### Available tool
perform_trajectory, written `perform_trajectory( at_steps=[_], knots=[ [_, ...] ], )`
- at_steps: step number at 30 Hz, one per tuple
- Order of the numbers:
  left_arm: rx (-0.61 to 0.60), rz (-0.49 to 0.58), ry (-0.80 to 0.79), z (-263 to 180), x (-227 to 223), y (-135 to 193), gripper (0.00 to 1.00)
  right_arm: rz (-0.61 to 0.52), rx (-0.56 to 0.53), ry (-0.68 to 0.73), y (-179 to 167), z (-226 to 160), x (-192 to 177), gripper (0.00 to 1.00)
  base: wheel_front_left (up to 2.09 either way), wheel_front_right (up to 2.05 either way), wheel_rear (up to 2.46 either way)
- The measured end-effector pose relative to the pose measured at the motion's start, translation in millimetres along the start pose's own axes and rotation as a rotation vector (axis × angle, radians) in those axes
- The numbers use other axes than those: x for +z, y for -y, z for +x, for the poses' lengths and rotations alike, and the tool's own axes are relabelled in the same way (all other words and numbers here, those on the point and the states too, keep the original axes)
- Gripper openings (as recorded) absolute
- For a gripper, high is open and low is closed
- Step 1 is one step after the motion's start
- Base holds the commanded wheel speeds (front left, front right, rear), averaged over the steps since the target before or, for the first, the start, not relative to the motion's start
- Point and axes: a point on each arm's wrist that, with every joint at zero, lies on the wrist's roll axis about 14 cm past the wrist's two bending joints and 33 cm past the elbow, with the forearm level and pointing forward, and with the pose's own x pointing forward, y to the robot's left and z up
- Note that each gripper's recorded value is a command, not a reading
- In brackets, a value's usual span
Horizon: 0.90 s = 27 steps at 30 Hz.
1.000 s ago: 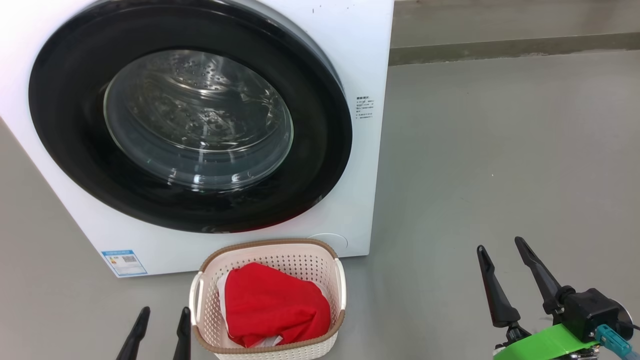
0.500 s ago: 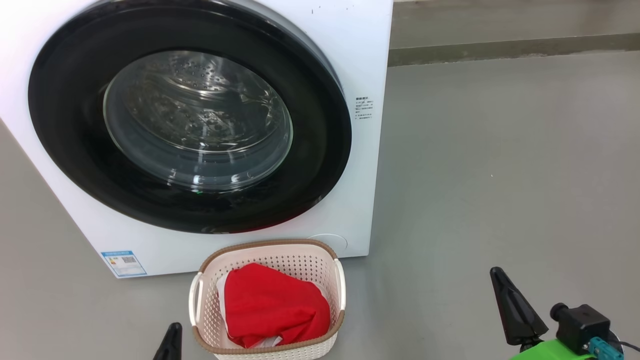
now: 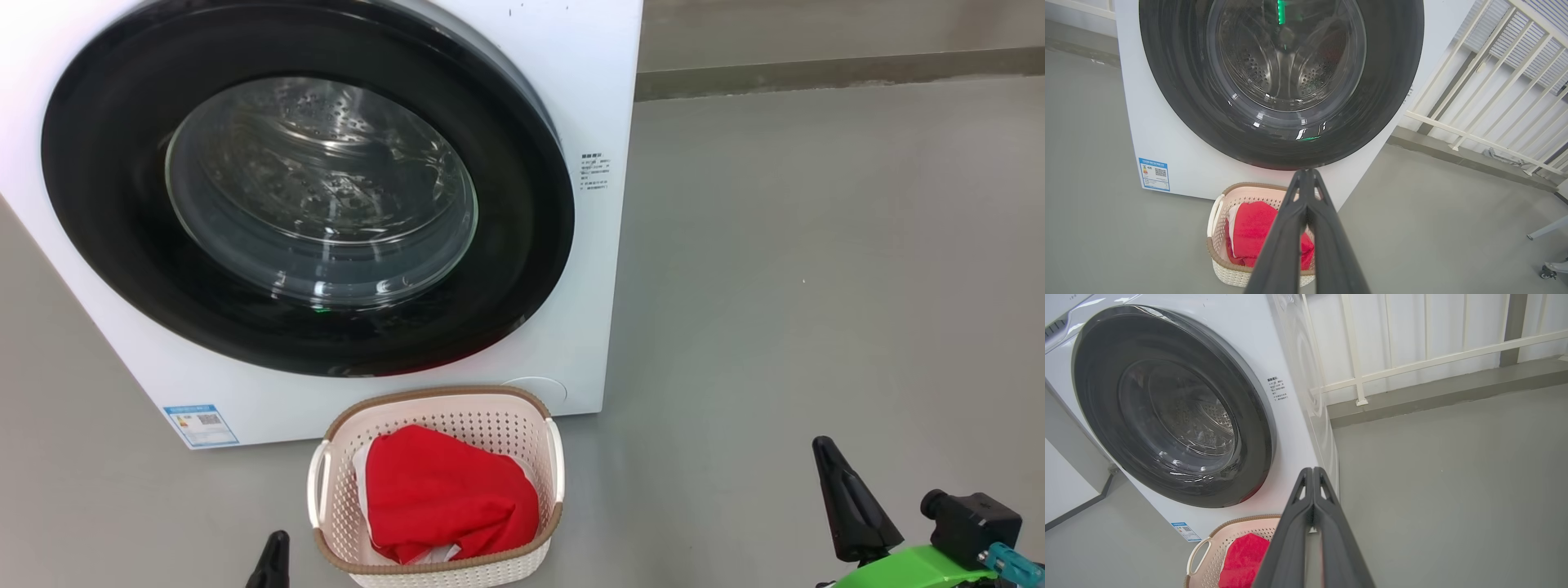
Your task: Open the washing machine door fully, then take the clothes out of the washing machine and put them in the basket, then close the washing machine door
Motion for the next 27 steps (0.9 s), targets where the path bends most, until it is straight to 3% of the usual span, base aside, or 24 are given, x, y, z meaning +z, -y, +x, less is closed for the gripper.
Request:
perform_trajectory(
  at_steps=[27],
  knots=[
    [0.047,-0.275,-0.020,12,0,-7,0.00,0.284,-0.071,-0.024,14,6,-3,0.00,0.00,0.00,0.00]
  ],
)
